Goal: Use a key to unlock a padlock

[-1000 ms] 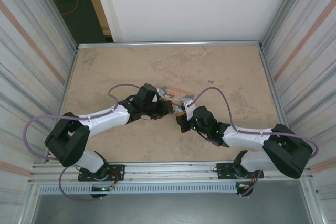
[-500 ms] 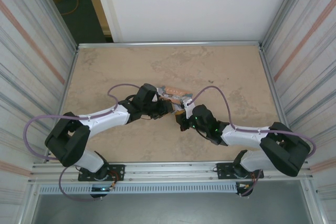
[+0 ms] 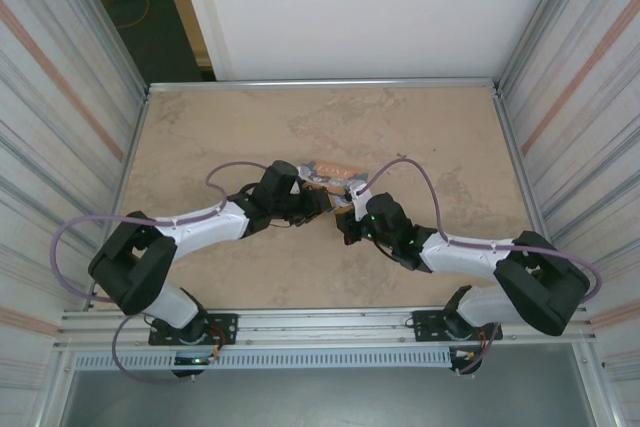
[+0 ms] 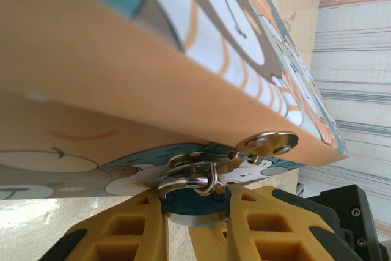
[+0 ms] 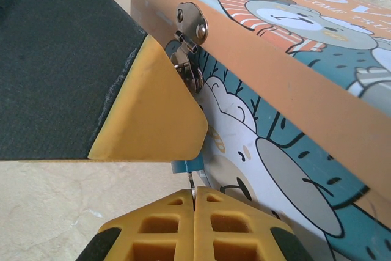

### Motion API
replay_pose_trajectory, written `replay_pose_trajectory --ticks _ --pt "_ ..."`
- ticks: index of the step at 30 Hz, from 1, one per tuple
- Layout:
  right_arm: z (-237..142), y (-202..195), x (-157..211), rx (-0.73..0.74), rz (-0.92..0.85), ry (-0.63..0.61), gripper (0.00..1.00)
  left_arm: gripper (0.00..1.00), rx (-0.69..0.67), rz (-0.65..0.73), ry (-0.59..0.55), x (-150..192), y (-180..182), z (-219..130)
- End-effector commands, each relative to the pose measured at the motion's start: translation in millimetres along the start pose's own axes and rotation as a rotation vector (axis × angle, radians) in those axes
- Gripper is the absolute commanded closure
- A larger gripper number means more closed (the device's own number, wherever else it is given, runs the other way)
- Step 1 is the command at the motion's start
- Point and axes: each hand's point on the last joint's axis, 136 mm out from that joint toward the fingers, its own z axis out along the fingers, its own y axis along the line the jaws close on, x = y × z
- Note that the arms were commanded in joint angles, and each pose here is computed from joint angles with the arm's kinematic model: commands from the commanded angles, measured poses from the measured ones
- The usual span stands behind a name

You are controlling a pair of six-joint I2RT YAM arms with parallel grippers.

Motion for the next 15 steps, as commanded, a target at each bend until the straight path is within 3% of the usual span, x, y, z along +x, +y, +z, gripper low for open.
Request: replay_pose_trajectory --ticks 1,15 --pt "-7.2 24.1 -65.4 -0.082 -0.01 -0.224 1.0 0.82 0.066 0.02 0.161 41.1 -12.4 8.6" --pt "-6.3 -15.9 19.7 0.05 0.071 -0.025 1.0 0.81 0.049 -0.001 0.178 41.4 8.3 36.2"
